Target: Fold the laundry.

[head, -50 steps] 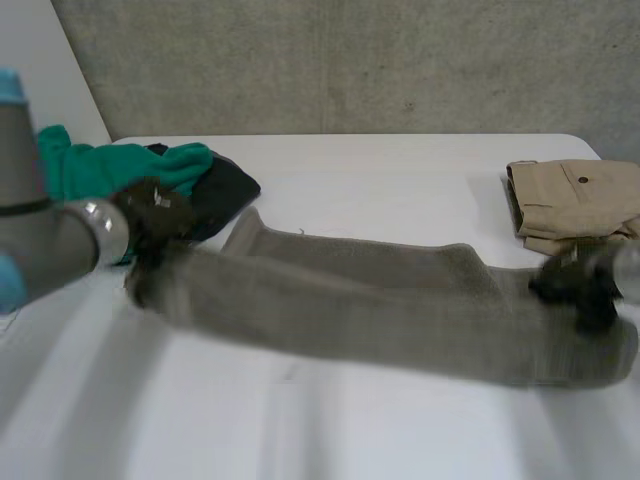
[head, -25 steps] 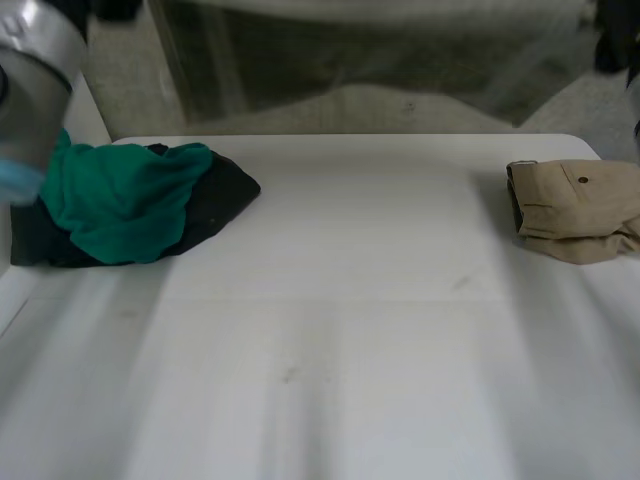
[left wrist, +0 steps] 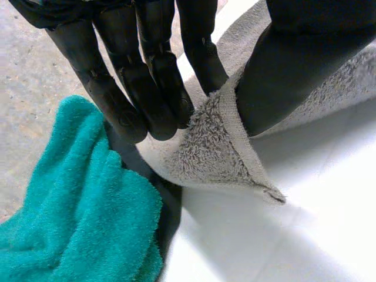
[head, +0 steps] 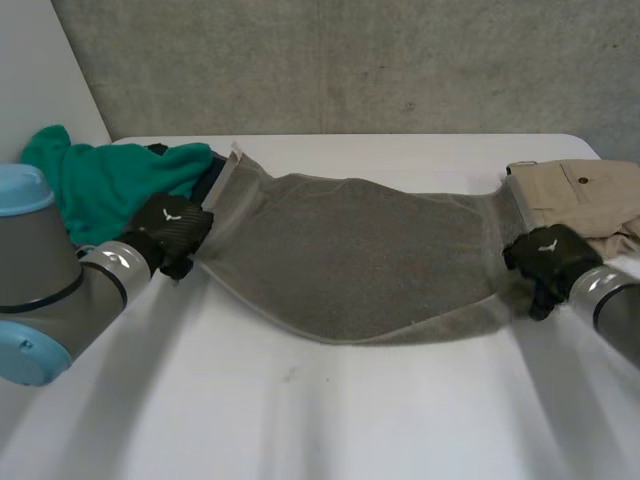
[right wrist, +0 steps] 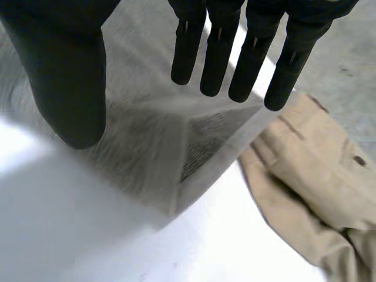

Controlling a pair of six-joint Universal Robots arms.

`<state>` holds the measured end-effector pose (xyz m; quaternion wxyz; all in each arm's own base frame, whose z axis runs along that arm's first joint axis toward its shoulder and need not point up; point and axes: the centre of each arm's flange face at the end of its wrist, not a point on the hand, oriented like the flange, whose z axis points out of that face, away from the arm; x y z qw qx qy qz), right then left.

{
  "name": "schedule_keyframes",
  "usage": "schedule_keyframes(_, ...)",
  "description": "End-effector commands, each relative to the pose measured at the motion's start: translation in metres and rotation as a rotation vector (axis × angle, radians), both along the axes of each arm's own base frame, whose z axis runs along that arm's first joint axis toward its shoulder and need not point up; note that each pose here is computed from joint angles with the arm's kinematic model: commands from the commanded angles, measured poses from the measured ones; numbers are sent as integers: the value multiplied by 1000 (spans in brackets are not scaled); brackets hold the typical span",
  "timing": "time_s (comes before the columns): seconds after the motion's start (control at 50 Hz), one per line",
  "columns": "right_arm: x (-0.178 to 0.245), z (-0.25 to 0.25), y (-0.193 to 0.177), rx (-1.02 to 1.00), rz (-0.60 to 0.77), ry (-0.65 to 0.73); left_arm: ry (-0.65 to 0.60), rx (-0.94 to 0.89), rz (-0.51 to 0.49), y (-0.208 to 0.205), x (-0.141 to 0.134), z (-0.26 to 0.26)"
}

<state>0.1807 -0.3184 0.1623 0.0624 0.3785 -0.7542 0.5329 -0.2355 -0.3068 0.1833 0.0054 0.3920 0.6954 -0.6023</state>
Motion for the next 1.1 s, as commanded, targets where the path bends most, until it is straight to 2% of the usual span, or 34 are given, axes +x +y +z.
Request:
schedule_keyframes(0.02, -3, 56, 4, 154, -113, -170, 34, -20, 11, -3, 3, 13)
schedule_keyframes(0.12, -1, 62, -8, 349, -185, -236, 39, -15, 5, -2, 1, 13)
schedule_keyframes(0.22, 0, 48, -24, 500, -200, -161, 39, -13, -8, 1, -2, 12)
schedule_keyframes(0.32, 4, 30, -19, 579, -196, -69, 41, -17, -9, 1, -4, 13)
schedule_keyframes(0.5, 4, 33, -11, 479, -133, -7, 43, -24, -3, -5, -4, 13)
schedule_keyframes(0.66, -1, 44, 22, 449, -72, 43, 44, -35, 6, -13, -4, 18)
schedule_keyframes(0.9, -6, 5, 60, 246, -78, 4, 81, -51, 12, -18, -11, 35)
schedule_keyframes(1.1, -7, -20, 64, 128, -108, -50, 104, -38, 38, -25, -19, 41)
